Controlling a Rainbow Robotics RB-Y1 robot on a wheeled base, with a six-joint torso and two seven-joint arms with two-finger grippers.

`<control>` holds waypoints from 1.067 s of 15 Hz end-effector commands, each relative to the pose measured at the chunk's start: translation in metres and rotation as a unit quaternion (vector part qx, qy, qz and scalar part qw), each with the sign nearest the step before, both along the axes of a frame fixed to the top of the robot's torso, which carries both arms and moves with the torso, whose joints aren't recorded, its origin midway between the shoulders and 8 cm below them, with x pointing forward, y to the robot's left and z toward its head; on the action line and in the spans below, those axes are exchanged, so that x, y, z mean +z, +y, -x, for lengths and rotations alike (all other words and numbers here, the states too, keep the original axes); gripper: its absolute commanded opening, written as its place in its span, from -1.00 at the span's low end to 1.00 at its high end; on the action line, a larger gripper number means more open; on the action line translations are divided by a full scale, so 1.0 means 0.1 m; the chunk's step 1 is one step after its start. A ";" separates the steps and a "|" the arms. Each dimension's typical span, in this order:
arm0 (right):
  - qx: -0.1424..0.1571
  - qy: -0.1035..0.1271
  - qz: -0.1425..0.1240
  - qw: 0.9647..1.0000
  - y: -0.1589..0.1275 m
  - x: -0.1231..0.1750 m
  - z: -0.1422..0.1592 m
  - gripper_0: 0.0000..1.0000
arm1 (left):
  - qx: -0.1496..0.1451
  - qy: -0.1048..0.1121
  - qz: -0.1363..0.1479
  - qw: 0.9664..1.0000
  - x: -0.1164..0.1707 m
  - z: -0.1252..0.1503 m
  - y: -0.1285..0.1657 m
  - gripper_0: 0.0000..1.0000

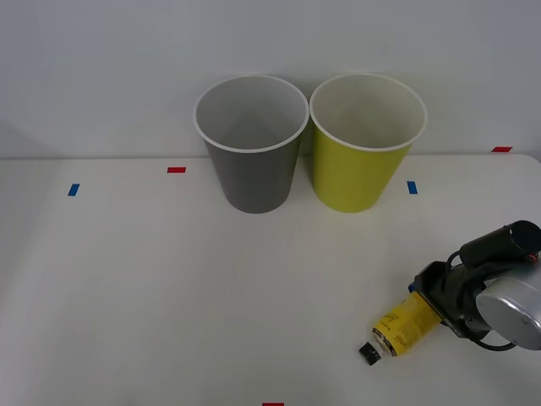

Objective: Put cans in the gray bin and PET bottles in the light green bin.

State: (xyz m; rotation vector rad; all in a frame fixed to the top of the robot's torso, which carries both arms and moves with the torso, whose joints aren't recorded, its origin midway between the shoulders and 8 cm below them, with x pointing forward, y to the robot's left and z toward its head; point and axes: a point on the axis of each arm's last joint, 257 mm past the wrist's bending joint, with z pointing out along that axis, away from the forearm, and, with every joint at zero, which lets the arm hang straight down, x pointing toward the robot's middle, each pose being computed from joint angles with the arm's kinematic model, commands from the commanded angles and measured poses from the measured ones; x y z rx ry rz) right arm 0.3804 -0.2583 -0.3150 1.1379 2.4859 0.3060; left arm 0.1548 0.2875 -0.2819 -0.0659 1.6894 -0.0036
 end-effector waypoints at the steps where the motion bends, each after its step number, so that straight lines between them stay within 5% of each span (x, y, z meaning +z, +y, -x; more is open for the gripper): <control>1: 0.066 -0.057 0.024 0.996 -0.01 0.29 -0.07 -1.00 | 0.000 0.000 0.000 1.000 0.00 0.00 0.00 1.00; 4: 0.121 -0.122 0.070 0.983 -0.02 0.60 -0.13 -1.00 | 0.000 0.000 0.000 1.000 0.00 0.00 0.00 1.00; 6: 0.152 -0.161 0.098 0.970 -0.03 0.84 -0.11 -1.00 | 0.000 0.000 0.000 1.000 0.00 0.00 0.00 1.00; 7: 0.170 -0.183 0.122 0.961 -0.04 0.97 -0.11 -1.00 | 0.000 0.000 0.000 1.000 0.00 0.00 0.00 1.00; 9: 0.176 -0.220 0.151 0.948 -0.08 1.21 -0.17 -1.00 | 0.000 0.000 0.000 1.000 0.00 0.00 0.00 1.00; 12: 0.197 -0.259 0.222 0.919 -0.19 1.51 -0.24 -1.00 | 0.000 0.000 0.000 1.000 0.00 0.00 0.00 1.00; 13: 0.202 -0.275 0.248 0.907 -0.21 1.65 -0.27 -1.00 | 0.000 0.000 0.000 1.000 0.00 0.00 0.00 1.00; 16: 0.213 -0.307 0.289 0.882 -0.21 1.92 -0.30 -1.00 | 0.000 0.000 0.000 1.000 0.00 0.00 0.00 1.00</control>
